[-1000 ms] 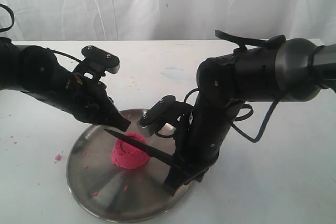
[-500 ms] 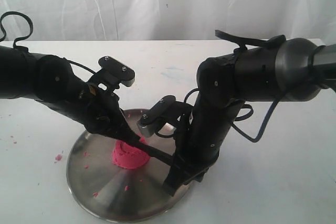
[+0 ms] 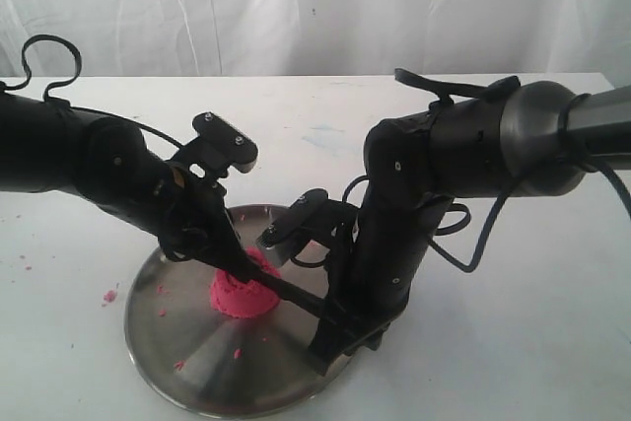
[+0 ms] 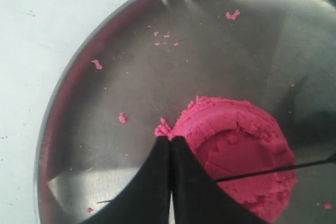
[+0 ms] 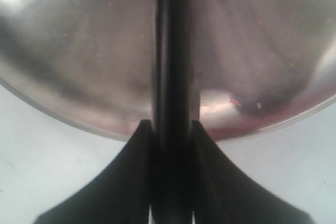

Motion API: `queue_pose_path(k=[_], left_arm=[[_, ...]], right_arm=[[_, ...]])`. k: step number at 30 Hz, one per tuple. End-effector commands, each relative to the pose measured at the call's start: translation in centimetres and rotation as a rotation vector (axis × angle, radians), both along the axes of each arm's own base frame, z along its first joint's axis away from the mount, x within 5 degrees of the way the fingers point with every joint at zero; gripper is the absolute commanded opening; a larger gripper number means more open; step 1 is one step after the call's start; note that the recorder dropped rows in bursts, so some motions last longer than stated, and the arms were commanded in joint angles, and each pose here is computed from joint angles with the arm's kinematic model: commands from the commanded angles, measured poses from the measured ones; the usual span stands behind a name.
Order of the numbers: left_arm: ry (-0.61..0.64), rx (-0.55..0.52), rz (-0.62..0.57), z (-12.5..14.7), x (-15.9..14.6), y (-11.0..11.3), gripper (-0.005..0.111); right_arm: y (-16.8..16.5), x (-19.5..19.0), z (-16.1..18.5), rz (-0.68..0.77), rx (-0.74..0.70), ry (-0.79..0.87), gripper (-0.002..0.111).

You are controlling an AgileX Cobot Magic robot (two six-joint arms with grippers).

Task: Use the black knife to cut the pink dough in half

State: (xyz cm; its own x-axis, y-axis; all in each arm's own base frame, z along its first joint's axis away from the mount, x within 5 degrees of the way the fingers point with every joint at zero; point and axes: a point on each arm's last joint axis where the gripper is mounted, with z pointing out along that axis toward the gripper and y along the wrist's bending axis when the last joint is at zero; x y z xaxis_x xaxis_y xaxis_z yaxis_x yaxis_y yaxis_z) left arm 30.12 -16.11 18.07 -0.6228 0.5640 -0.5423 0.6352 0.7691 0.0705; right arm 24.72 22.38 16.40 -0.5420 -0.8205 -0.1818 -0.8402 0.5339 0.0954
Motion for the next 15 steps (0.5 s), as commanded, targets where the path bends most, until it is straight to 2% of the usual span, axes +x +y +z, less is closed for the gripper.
queue_pose_path(k=[1,10,15], left_arm=[[0.044,0.020,-0.008,-0.7,-0.4,0.0,0.000],[0.049,0.022,-0.008,-0.8,-0.4,0.0,0.000],[0.083,0.039,-0.009,-1.9,-0.3,0.0,0.000]], right_arm=[[0.1,0.0,0.0,-0.007,0.004,0.002,0.000],[0.1,0.1,0.0,-0.007,0.004,-0.002,0.000],[0.1,0.1,0.0,-0.007,0.004,-0.002,0.000]])
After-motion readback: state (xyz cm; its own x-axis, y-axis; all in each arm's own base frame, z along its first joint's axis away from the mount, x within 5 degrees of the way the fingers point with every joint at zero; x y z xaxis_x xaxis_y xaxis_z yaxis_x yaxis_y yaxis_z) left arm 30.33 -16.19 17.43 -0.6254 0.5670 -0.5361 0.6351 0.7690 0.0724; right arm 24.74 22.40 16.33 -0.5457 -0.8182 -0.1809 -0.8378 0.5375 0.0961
